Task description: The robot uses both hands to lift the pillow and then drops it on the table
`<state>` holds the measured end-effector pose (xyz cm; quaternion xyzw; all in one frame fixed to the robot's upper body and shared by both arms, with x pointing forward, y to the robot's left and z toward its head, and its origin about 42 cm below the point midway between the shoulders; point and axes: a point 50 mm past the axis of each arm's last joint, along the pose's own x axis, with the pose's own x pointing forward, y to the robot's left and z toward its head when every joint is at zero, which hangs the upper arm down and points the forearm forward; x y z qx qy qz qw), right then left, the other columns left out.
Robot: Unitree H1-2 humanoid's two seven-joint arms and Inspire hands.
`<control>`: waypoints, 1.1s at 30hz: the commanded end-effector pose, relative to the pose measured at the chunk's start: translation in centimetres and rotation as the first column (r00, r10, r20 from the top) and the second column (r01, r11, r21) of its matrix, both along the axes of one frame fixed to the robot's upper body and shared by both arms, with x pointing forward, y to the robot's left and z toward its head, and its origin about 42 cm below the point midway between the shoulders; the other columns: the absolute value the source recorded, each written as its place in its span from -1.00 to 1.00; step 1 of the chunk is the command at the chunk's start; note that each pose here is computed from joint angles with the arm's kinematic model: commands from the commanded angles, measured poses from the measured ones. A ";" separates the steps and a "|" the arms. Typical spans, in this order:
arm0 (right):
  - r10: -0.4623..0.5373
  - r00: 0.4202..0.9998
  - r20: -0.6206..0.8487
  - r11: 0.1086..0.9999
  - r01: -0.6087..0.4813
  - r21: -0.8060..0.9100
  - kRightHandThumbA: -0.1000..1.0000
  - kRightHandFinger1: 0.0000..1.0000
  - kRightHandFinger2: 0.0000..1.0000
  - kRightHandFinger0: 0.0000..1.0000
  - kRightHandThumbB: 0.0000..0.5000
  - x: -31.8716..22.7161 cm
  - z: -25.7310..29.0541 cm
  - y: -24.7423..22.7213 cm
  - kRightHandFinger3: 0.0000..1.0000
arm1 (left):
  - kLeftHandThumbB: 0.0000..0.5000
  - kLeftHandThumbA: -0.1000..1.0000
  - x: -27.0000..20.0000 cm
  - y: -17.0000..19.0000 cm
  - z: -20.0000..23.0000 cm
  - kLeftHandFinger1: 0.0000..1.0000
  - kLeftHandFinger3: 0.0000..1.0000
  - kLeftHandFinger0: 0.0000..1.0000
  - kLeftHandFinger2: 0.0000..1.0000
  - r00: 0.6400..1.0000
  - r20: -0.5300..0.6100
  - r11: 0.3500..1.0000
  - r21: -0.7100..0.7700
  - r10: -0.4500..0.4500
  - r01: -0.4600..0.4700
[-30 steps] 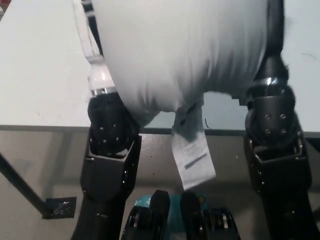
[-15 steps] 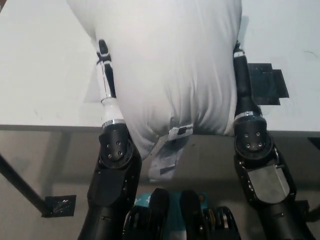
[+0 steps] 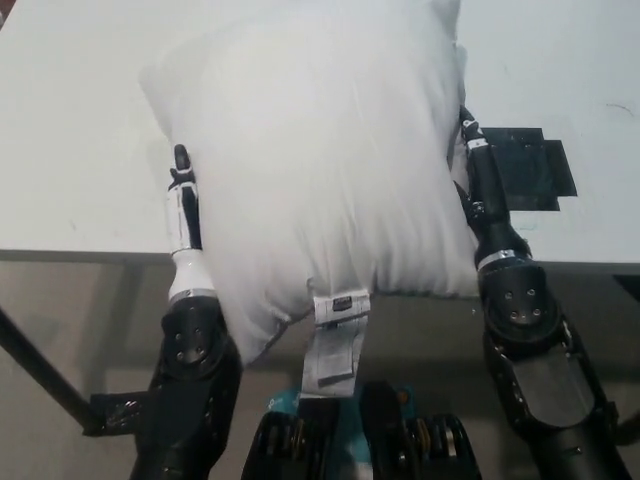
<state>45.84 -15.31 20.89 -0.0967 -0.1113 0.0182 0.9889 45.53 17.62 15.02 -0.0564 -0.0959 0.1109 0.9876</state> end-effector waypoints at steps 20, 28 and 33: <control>-0.054 0.996 0.074 0.990 0.063 -0.125 1.00 1.00 1.00 1.00 -0.26 -5.1 -1.3 -12.1 1.00 | -0.71 1.00 -7.8 18.6 -4.8 1.00 1.00 1.00 1.00 0.988 -0.001 0.985 0.083 0.153 -0.153; -0.009 0.990 0.140 0.990 0.029 -0.141 1.00 1.00 1.00 1.00 -0.22 -8.7 -0.8 -13.0 1.00 | -0.41 1.00 -12.9 16.9 -5.2 1.00 1.00 1.00 1.00 0.978 0.132 0.985 0.049 0.160 -0.167; 0.019 0.988 0.155 0.968 0.021 -0.252 1.00 1.00 1.00 1.00 0.27 -12.5 -2.6 -13.0 1.00 | -0.33 1.00 -17.0 14.2 -6.0 1.00 1.00 1.00 1.00 0.983 0.154 0.995 0.000 0.101 -0.103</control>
